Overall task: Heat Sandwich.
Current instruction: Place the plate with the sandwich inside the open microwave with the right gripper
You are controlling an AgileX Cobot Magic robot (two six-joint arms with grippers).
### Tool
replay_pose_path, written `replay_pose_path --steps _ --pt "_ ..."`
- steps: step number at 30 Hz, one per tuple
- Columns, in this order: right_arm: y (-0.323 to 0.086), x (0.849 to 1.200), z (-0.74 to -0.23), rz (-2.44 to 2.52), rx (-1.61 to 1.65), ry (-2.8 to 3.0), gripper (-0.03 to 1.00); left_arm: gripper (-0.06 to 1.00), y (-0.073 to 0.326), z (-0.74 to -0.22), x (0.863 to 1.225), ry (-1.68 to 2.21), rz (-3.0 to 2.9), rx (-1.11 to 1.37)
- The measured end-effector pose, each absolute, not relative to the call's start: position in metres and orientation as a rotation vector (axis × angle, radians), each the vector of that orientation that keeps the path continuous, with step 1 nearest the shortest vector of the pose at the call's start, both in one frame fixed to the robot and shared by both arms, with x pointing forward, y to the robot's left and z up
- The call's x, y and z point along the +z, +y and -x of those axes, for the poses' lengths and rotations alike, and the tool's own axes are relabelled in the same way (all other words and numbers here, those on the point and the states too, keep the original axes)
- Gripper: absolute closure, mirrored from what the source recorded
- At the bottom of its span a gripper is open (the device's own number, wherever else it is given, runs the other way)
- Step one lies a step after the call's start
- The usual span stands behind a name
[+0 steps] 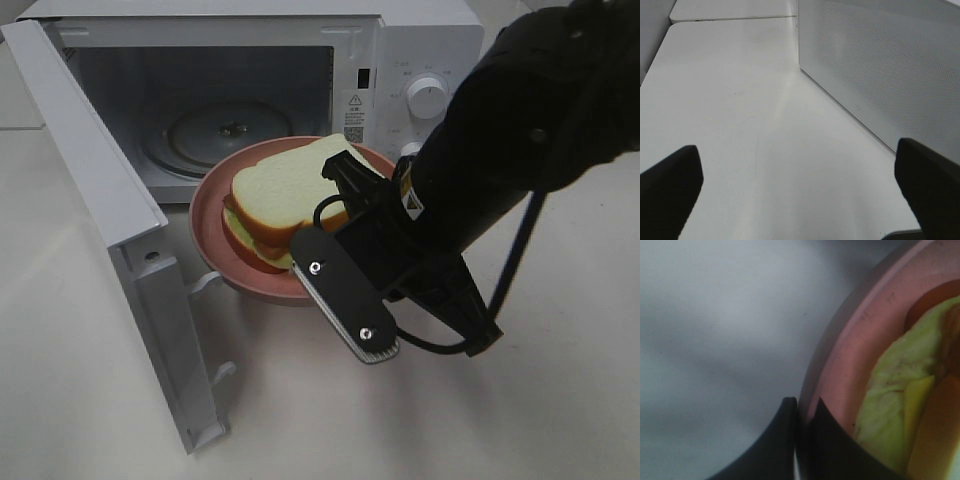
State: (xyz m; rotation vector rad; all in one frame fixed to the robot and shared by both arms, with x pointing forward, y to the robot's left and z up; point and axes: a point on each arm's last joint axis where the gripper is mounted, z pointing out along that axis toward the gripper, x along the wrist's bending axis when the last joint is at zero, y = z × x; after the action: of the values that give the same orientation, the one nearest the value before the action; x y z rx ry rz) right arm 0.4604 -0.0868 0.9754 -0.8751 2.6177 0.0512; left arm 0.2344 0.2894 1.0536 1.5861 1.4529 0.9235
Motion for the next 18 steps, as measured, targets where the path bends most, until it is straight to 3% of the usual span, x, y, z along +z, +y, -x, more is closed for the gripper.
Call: replay_pose_path --steps 18 --pt "-0.054 0.969 -0.501 0.83 0.074 2.611 0.93 -0.04 0.289 -0.234 1.054 1.453 -1.586 0.924"
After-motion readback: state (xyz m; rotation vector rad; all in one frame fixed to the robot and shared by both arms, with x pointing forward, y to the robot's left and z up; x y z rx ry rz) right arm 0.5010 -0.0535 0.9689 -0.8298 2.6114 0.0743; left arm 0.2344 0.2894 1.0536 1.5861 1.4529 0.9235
